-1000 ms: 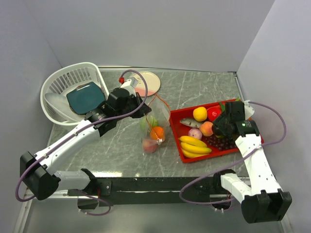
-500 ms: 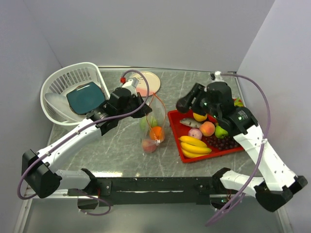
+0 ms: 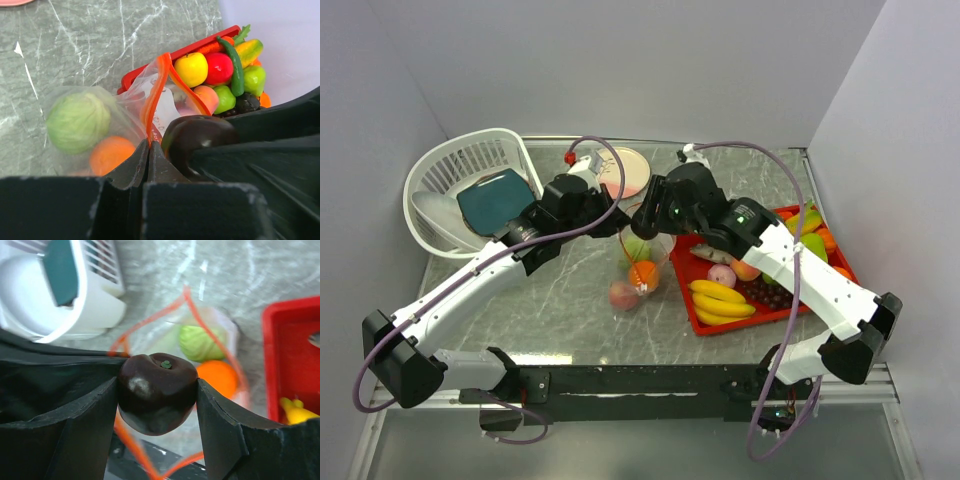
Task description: Place the food in the zip-top bag and seal the zipper
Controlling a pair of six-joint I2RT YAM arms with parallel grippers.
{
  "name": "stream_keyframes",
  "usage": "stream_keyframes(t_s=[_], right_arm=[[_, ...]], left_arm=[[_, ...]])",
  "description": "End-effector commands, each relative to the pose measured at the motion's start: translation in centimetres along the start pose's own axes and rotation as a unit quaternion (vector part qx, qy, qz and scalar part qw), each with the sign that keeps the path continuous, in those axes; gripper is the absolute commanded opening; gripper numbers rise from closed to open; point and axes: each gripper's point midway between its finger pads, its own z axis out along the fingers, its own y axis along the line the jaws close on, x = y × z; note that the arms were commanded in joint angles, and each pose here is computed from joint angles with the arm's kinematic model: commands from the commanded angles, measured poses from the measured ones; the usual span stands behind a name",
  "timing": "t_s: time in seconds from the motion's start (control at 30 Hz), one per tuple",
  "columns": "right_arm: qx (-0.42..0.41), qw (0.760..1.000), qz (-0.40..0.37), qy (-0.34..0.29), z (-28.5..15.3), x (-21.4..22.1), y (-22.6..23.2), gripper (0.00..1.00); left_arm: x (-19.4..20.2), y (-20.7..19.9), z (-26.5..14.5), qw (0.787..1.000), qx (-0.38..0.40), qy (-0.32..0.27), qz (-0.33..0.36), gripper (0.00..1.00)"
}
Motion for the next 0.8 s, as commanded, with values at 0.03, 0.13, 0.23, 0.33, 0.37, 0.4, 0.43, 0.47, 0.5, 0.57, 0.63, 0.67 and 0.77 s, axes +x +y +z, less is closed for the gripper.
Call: stream_keyframes(t_s=[0.03,0.13,0.23,0.33,0.37,0.4,0.43,0.47,0.5,0.57,0.63,0.67,0.77], right_arm=[[0.010,1.000,0.001,-0.026,-0.1,-0.6,-0.8,0.61],[0.015,0.999,-0.014,-0.024,-0.6,-0.7,-1.1,0.77],[0.002,0.999,-0.017,-0.045,-2.1,-1.6,-1.0,0.98],[0.020,0.997,-0.015,-0.067,-3.6,-2.6,-2.0,1.00],[0.033,0.996,-0.013,-0.077,-4.0,-3.2,-2.7,1.00],[0.066,0.994,-0.013,-0.088,-4.3,-3.6,-4.4,1.00],[0.076,0.992,-0.008,-0.098,-5.0,-4.1,-5.3,1.00],[0.110,0.989,0.006,-0.103,-4.8,-4.5,-8.1,1.00],[0.121,0.987,0.016,-0.106,-4.8,-4.8,-9.6,1.00],[0.162,0.979,0.042,-0.118,-5.0,-5.0,-14.6,0.96],[0.186,0.970,0.053,-0.147,-5.7,-5.8,-17.5,0.96],[0.225,0.960,0.068,-0.149,-5.6,-5.5,-20.7,0.94],[0.280,0.942,0.092,-0.161,-5.7,-5.2,-25.7,0.88]], left_arm=[[-2.8,-2.2,-1.8,0.998,0.034,-0.048,0.006,0.01],[-2.6,-2.1,-1.6,0.998,0.031,-0.045,0.006,0.01],[-2.6,-2.1,-1.5,0.998,0.032,-0.046,0.006,0.01],[-2.5,-2.0,-1.3,0.998,0.033,-0.046,0.003,0.01],[-2.5,-2.0,-1.3,0.998,0.033,-0.046,0.003,0.01],[-2.4,-2.0,-1.3,0.998,0.033,-0.045,0.003,0.01],[-2.5,-2.0,-1.4,0.998,0.034,-0.047,0.004,0.01],[-2.5,-2.1,-1.4,0.998,0.035,-0.047,0.005,0.01],[-2.4,-2.0,-1.4,0.998,0.034,-0.044,0.006,0.01],[-2.4,-2.0,-1.6,0.998,0.034,-0.046,0.008,0.01],[-2.4,-2.0,-1.6,0.998,0.035,-0.046,0.011,0.01],[-2.3,-2.1,-1.6,0.998,0.037,-0.043,0.012,0.01],[-2.3,-2.2,-1.7,0.998,0.040,-0.038,0.018,0.01]])
